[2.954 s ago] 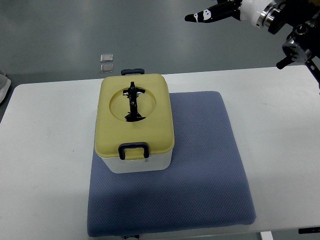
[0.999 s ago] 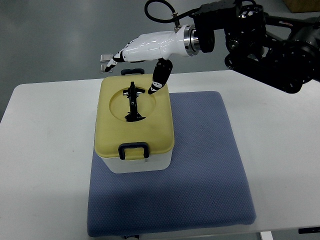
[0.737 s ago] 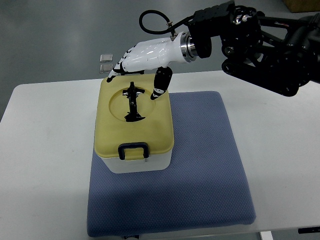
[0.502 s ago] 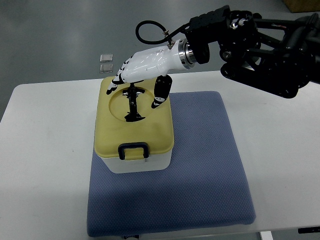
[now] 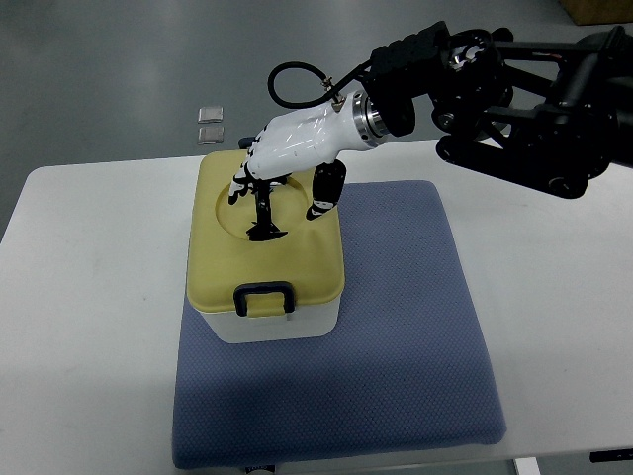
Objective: Open white storage box with right hand
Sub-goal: 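Lower the right hand onto the black handle and close fingers around it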
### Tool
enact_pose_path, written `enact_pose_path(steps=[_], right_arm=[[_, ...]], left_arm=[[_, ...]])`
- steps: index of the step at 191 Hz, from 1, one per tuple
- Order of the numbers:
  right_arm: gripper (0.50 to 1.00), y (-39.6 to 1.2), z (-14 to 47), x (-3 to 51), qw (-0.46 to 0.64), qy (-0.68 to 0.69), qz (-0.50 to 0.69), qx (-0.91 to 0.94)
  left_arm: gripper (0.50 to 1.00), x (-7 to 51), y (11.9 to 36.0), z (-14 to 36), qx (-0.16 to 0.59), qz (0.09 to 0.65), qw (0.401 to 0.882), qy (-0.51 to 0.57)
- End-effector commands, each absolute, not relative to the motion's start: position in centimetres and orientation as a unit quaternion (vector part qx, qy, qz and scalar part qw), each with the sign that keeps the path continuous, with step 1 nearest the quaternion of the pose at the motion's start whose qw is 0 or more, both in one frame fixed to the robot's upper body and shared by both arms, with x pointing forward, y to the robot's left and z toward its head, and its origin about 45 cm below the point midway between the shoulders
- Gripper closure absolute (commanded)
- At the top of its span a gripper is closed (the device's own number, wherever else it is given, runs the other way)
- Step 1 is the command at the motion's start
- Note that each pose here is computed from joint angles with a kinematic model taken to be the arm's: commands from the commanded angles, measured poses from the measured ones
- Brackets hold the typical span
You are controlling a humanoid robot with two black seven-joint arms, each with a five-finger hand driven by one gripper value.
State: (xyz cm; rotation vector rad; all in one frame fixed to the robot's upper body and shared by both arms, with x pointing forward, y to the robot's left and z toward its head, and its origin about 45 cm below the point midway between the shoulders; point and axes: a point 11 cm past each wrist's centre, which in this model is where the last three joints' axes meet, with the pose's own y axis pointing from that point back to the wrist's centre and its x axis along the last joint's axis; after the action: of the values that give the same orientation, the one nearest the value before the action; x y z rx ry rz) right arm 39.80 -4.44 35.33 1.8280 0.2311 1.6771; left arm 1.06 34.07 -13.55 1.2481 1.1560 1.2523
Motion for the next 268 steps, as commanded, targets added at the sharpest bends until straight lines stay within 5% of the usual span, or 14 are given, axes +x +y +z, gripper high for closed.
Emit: enact_pose_path(steps=[1, 187, 268], right_arm=[[0.679, -4.6, 35.3, 40.0, 0.329, 0.094, 0.654, 0.674], [0.742, -2.8, 35.6, 38.1, 0.297, 0.132, 0.721, 0.611], [1.0, -2.7, 35.6, 38.2, 0.302, 0.137, 0.737, 0.589]], left_arm=[[0.5, 1.1, 34.1, -13.5, 0.514, 0.516, 0.492, 0.476], [0.5, 1.1, 34.1, -13.5, 0.514, 0.516, 0.492, 0.476], [0.5, 1.1, 34.1, -13.5, 0.514, 0.516, 0.492, 0.476]])
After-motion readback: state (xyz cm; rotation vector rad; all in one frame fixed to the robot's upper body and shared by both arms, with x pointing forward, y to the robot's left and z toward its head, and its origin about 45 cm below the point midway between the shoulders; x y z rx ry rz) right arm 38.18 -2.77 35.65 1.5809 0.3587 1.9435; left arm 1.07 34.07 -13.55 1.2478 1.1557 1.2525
